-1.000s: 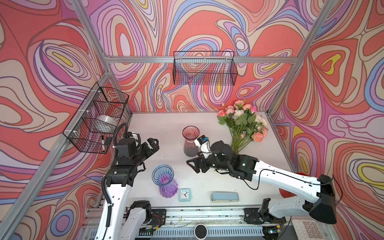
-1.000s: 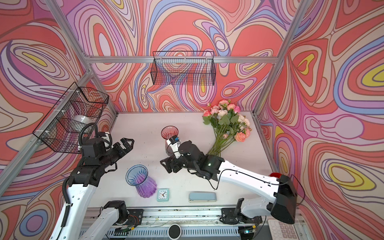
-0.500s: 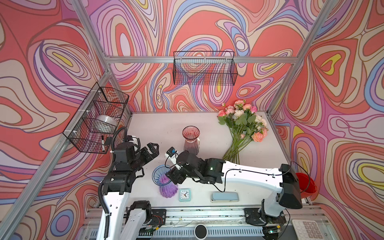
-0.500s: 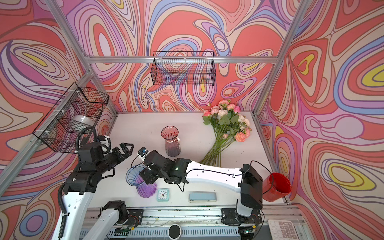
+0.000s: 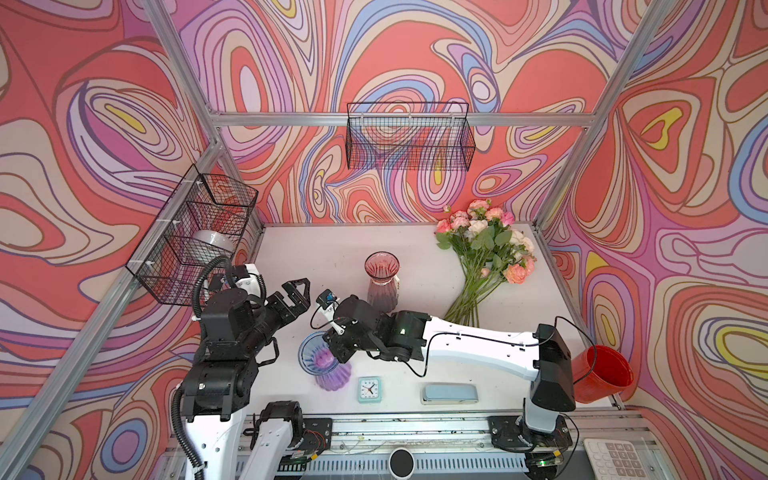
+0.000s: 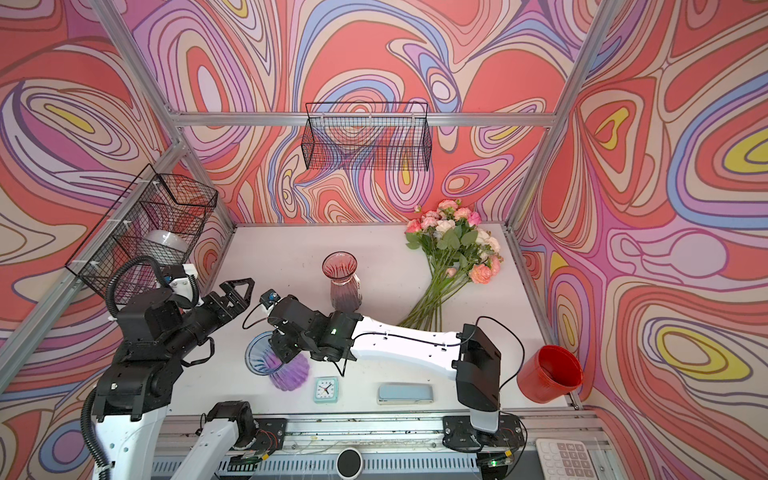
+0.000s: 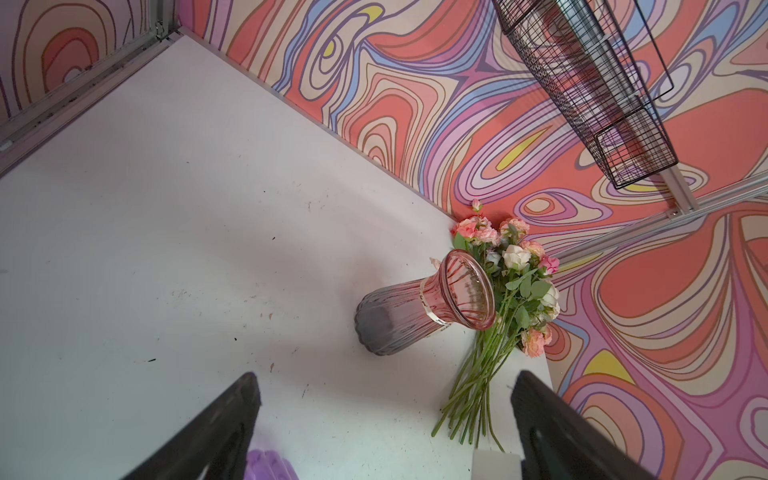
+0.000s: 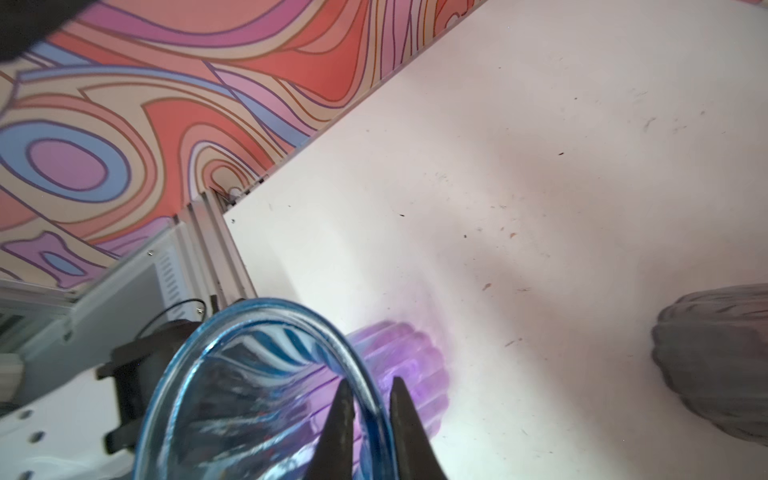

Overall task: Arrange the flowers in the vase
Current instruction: 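Grip the purple vase rim with the right gripper and carry it beside the pink vase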

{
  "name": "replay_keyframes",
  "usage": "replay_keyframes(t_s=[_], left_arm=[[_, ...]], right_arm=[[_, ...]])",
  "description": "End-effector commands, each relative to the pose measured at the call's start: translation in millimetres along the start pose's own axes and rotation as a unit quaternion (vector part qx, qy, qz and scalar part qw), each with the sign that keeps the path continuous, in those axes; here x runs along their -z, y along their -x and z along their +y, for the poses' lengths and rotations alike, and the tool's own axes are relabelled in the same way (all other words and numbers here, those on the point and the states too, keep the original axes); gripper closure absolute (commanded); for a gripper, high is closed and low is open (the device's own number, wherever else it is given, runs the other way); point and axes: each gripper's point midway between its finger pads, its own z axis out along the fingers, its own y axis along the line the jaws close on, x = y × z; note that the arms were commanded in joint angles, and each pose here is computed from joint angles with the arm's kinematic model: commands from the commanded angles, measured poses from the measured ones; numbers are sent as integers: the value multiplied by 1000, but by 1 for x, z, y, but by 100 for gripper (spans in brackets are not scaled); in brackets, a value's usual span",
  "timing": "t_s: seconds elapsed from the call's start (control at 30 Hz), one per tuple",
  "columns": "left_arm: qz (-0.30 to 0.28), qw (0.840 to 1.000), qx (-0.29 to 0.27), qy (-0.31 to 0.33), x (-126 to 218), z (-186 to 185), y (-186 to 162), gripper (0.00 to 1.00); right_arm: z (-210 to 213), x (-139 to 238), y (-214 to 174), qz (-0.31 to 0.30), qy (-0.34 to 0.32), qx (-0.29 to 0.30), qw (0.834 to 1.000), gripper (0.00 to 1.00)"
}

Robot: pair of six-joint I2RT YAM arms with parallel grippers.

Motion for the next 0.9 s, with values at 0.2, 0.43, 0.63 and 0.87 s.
replay_keyframes(t_s=[0.2,0.43,0.63,0.87], left_arm=[[-10,1000,-8,1,17,-3,2,3],[-12,1000,-10,-3,21,-6,2,3],[-17,1000,-15,-6,27,-9,5,2],[-13,1000,-21,-2,24,-8,5,2]], right_arm=[[-51,-28,27,-10,-29,-20,999,100],[-104,-55,64,2,-51,-70,996,100],[-138,-72,91,-13,-75,-110,991,100],[-167,-84,113,-45,-55,-161,984,99]])
